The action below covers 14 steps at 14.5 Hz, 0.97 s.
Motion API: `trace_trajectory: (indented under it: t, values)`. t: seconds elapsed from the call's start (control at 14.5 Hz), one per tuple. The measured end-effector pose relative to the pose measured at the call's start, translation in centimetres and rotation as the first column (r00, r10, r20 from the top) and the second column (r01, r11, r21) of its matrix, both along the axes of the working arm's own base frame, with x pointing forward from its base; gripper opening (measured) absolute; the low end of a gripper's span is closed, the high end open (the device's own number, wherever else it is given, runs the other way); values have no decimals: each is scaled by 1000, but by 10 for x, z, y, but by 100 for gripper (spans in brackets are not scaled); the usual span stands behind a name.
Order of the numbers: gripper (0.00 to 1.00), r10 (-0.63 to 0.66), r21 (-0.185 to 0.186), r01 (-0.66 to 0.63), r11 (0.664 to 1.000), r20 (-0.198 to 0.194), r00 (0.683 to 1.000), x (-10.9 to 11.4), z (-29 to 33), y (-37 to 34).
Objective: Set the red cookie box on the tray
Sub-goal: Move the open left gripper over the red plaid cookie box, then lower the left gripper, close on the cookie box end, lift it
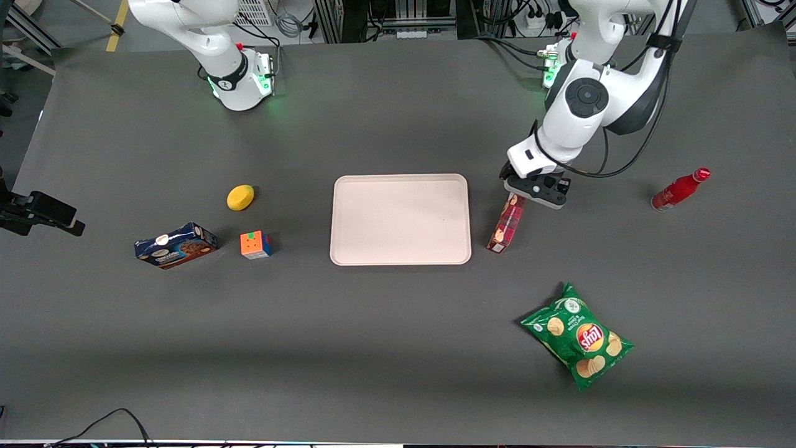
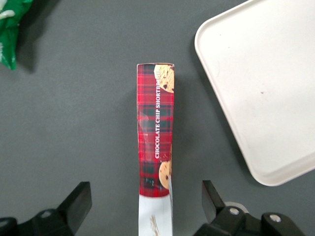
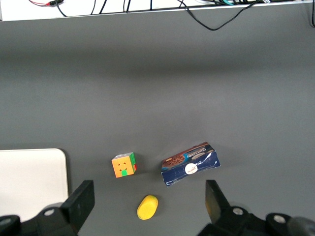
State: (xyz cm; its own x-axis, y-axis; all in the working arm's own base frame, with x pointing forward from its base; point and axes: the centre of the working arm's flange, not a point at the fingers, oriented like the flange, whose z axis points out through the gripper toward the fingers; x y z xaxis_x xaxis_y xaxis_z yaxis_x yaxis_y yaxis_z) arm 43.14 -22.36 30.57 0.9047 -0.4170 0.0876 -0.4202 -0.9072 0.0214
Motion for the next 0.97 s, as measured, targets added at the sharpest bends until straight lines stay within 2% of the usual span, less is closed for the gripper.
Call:
trace_trajectory:
  t: [0.21,0.34,0.48,0.83,0.97]
  values:
    - [100,21,-6,-22,1000,-12,1000,-3,-28,-1]
    - [100,26,12,-26,1000,-22,999,-4,-43,-3]
    - [100,17,24,-17,1000,-15,1000,-5,-55,-6]
    - [100,12,-10,-12,1000,-30,999,-9,-92,-12]
    - [82,-6,-10,6,1000,-34,999,-11,-106,-13]
